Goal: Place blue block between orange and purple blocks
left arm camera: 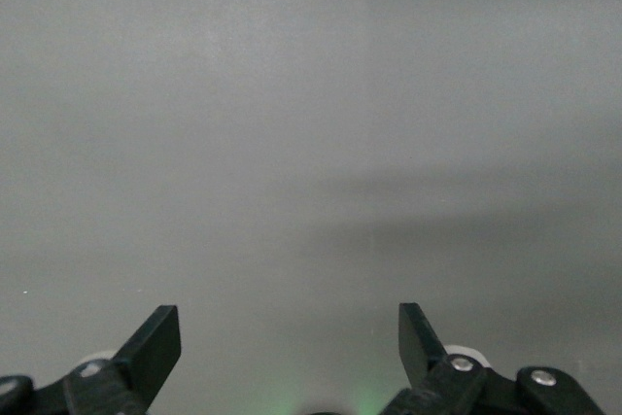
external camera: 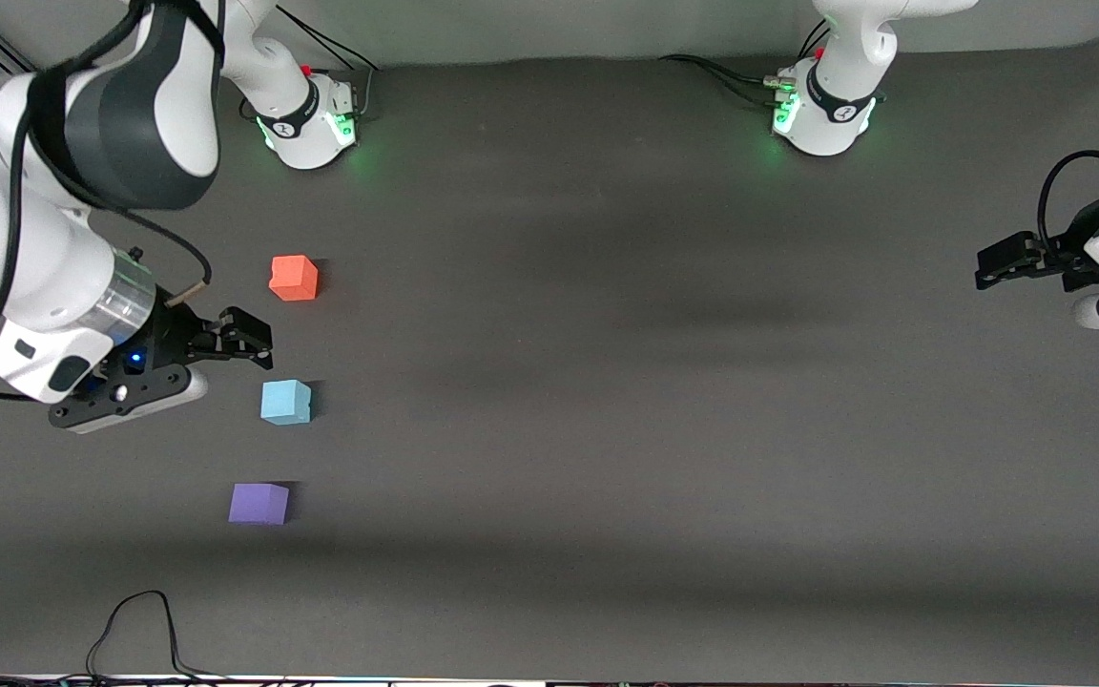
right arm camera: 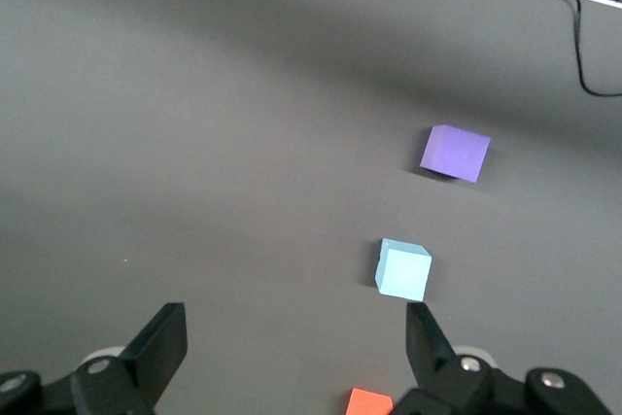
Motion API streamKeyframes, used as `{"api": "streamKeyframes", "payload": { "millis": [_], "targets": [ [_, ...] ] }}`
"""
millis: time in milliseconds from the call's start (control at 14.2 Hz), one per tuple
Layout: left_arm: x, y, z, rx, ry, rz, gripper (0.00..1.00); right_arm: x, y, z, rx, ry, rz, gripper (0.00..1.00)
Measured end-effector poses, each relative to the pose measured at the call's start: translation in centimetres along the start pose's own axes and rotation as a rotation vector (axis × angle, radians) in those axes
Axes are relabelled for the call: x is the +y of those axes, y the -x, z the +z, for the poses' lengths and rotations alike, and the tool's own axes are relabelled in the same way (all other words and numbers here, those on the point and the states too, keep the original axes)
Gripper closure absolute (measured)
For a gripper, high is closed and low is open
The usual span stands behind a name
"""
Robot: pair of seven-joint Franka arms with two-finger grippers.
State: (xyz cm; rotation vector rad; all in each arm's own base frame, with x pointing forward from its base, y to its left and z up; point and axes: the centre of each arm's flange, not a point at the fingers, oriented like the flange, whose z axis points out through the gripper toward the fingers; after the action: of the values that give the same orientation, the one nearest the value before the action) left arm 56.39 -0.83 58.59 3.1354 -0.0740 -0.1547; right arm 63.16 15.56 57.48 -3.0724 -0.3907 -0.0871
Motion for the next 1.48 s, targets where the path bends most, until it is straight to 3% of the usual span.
{"api": "streamKeyframes", "payload": {
  "millis": [282, 635, 988, 1199, 1481],
  "targets": [
    [0.0, 0.0, 0.0, 0.0, 0.0, 0.0, 0.0, 3.4, -1.0, 1.0, -0.077, -0.057, 0.018, 0.0],
    [0.0, 0.0, 0.0, 0.0, 0.0, 0.0, 0.0, 6.8, 0.0, -0.9, -0.137, -0.034, -0.003, 0.0],
    [0.0, 0.0, 0.0, -0.001, 0.0, 0.0, 0.0, 7.4, 1.7, -2.4, -0.13, -0.063, -0.012, 0.0],
    [0.0, 0.0, 0.0, -0.001, 0.0, 0.0, 0.0, 8.0, 3.1, -1.3, -0.095, -0.041, -0.006, 0.0],
    [0.0, 0.0, 0.1, -0.001, 0.0, 0.0, 0.0, 7.1, 5.4, -1.1, -0.091, -0.016, -0.026, 0.0]
  ]
}}
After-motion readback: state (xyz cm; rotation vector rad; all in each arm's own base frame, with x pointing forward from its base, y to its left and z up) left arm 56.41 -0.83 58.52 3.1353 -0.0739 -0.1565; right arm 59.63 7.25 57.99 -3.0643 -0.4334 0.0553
